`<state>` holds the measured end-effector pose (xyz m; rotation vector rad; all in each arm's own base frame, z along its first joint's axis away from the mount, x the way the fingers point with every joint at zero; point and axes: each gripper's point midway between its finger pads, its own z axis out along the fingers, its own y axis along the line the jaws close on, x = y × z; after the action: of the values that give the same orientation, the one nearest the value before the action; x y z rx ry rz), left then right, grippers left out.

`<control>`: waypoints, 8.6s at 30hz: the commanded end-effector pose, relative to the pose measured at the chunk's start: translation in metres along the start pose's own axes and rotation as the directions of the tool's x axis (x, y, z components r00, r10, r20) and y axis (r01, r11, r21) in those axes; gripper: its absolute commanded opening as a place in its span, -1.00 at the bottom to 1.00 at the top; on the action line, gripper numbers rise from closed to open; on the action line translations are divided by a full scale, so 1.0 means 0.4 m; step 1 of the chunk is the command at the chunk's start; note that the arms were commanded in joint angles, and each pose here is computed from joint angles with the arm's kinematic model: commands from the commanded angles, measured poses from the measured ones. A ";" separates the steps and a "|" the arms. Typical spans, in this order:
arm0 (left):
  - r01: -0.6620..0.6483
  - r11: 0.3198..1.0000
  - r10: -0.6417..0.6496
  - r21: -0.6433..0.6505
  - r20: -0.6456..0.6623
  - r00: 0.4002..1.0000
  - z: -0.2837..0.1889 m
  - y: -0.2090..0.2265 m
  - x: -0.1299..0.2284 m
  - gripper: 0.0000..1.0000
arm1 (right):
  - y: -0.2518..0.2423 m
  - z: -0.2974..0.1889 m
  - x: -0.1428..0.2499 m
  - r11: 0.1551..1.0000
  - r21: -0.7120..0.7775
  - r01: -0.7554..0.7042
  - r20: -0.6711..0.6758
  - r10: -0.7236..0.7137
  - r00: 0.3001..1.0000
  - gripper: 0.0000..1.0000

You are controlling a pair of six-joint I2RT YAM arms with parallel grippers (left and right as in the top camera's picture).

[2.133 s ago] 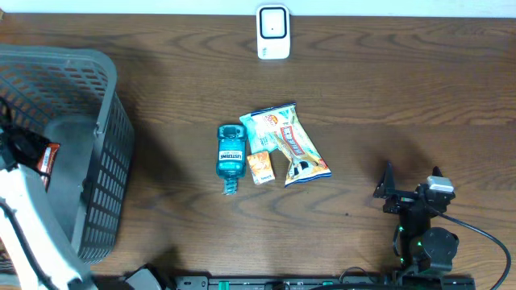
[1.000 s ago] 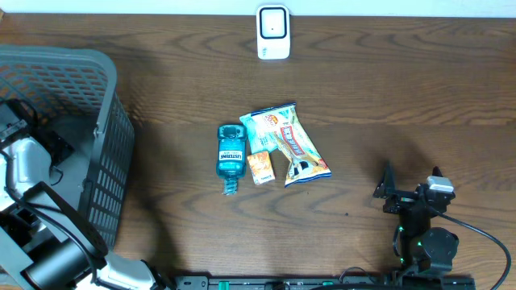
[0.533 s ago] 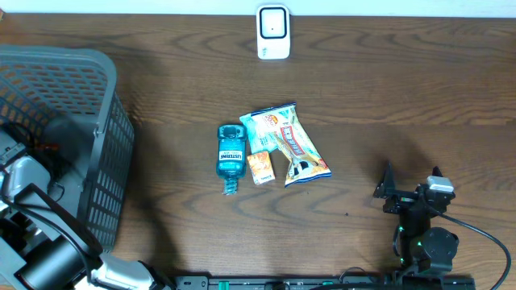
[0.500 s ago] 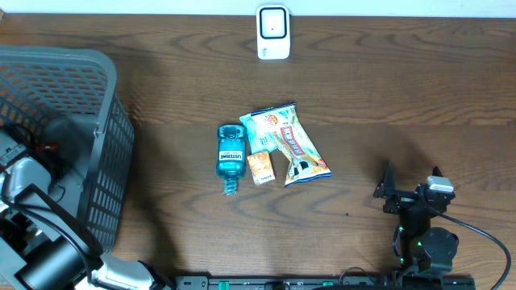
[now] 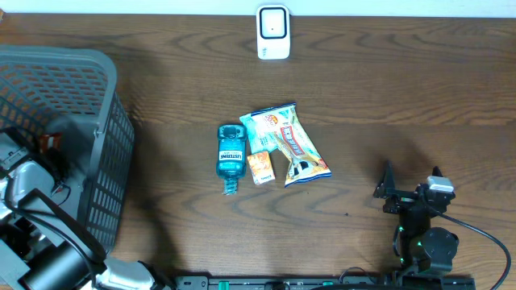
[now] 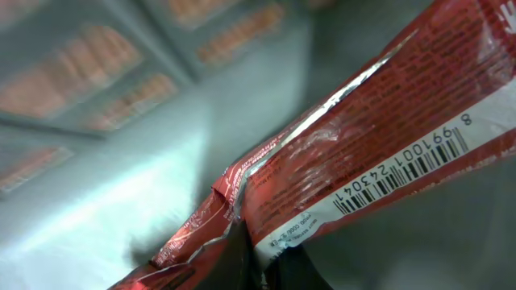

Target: Scan the item barcode

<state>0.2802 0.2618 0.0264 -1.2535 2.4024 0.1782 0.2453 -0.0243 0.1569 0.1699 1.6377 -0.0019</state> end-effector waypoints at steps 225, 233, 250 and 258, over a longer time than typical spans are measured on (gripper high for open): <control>-0.742 0.327 0.309 0.585 0.676 0.669 -0.483 -0.385 0.591 0.96 | 0.445 0.044 0.016 0.920 -0.328 -0.216 -0.760 -0.121 0.639 0.99; -0.743 0.326 0.308 0.585 0.677 0.668 -0.484 -0.386 0.591 0.95 | 0.537 0.080 0.099 0.895 -0.399 -0.202 -0.762 -0.200 0.616 0.99; -0.743 0.326 0.308 0.585 0.677 0.668 -0.484 -0.386 0.591 0.96 | 0.594 0.155 0.197 0.919 -0.302 0.252 -0.606 -0.389 0.694 0.87; -0.743 0.326 0.308 0.585 0.677 0.668 -0.484 -0.386 0.591 0.96 | 0.576 0.186 0.293 0.901 -0.273 0.337 -0.648 -0.431 0.628 0.58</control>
<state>0.2293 -0.0636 0.1257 0.1243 1.8715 -0.4228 0.3259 0.2098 0.0514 -0.3619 2.4496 -0.1306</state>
